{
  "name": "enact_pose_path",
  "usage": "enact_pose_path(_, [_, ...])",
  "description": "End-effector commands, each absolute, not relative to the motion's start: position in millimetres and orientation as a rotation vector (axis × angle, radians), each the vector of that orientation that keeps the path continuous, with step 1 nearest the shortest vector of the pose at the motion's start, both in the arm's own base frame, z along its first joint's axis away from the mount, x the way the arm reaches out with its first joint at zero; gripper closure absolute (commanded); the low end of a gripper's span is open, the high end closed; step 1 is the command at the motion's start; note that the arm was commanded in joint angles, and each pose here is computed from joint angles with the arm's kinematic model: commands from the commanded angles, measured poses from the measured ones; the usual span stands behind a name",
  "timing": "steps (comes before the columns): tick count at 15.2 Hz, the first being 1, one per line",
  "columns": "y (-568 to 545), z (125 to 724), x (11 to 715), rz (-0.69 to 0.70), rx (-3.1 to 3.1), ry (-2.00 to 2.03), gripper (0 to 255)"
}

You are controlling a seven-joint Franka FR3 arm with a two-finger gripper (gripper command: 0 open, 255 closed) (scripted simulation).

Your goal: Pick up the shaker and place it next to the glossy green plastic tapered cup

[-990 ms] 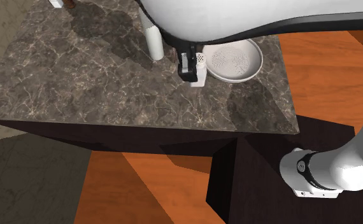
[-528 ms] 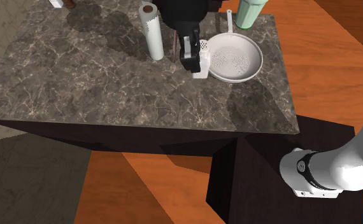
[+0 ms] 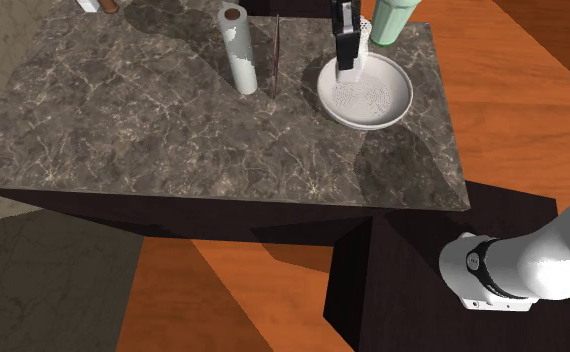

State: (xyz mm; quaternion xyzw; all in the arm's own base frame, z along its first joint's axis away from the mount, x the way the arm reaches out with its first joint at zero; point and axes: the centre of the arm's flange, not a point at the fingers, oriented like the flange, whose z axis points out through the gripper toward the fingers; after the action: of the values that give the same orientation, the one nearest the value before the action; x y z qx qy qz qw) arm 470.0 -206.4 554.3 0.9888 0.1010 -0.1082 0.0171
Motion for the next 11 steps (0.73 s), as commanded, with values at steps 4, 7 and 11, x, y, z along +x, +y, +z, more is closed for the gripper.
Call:
enact_pose_path(4, [-264.2,554.5,443.3,-0.336,3.073,0.317,255])
enact_pose_path(7, [-300.1,554.5,426.7,-0.336,3.073,0.317,255])
enact_pose_path(11, [-348.1,554.5,404.7,-0.336,3.073,0.317,255])
